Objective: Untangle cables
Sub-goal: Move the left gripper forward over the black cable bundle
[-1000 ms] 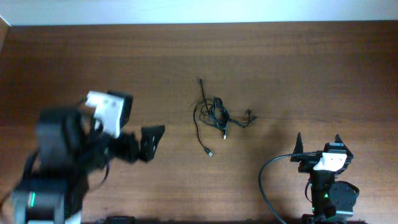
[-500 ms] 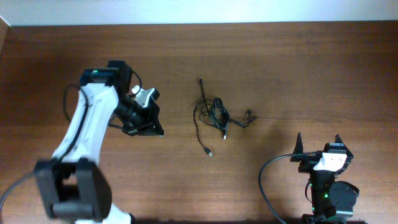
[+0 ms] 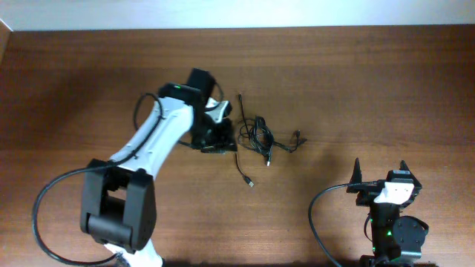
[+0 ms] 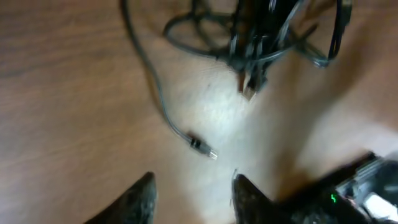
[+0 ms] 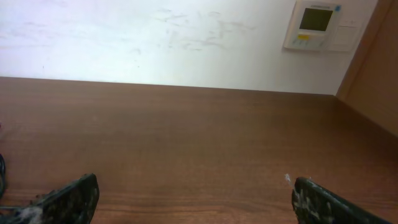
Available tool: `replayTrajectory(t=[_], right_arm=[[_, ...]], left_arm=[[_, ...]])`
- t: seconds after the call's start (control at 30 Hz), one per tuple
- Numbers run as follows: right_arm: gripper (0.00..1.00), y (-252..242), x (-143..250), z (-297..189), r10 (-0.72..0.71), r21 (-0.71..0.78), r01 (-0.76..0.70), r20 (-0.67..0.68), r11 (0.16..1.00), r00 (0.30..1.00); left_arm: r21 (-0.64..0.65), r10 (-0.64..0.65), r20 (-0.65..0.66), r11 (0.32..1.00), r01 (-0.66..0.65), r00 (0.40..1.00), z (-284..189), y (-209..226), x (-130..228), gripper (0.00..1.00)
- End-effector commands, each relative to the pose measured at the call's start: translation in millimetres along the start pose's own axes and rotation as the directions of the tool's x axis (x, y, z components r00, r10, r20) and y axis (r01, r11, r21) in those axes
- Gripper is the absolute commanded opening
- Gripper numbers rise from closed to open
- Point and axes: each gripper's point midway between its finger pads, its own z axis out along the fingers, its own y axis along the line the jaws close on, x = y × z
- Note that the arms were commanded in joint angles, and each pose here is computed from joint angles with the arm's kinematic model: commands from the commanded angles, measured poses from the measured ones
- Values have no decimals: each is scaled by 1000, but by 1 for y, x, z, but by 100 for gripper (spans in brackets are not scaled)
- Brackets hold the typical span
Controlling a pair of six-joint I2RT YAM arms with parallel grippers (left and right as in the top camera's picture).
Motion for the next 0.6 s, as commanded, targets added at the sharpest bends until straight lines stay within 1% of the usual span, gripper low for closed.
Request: replayTrajectory(t=[0.0,0.07,0.1,0.17,0.27,0.3,0.33,0.4,0.43,0.57], right_arm=[[98,0,2,0,7,4,-7,-4,1000,1000],[99,0,2,0,7,4,-7,-3,1000,1000],[99,0,2,0,7,3,-7,-4,1000,1000],[99,0,2,0,7,3,-7,-3,1000,1000],[99,0,2,0,7,3,-7,-3,1000,1000],[99,0,2,0,7,4,-7,-4,1000,1000],[99,0,2,0,7,3,-7,-4,1000,1000],[99,0,2,0,7,3,-7,-3,1000,1000],[99,0,2,0,7,3,-7,-3,1000,1000],[99,0,2,0,7,3,-7,-4,1000,1000]], left_arm=[[-63,-44,89,997,50,995,10,-15,-15,60],[-63,14,139,998,-5,990,15,-30,-24,80],[-79,37,161,997,-25,986,16,-33,-27,93],[-110,70,196,993,-49,978,20,-40,-32,96],[-156,76,234,987,-40,969,30,-47,-36,90],[-170,92,241,984,-51,966,35,-50,-37,84],[-183,109,246,981,-65,963,40,-54,-38,71],[-221,130,250,973,-74,960,48,-53,-38,52],[-241,136,254,968,-73,958,50,-51,-39,47],[-308,145,272,950,-57,951,59,-38,-48,37]])
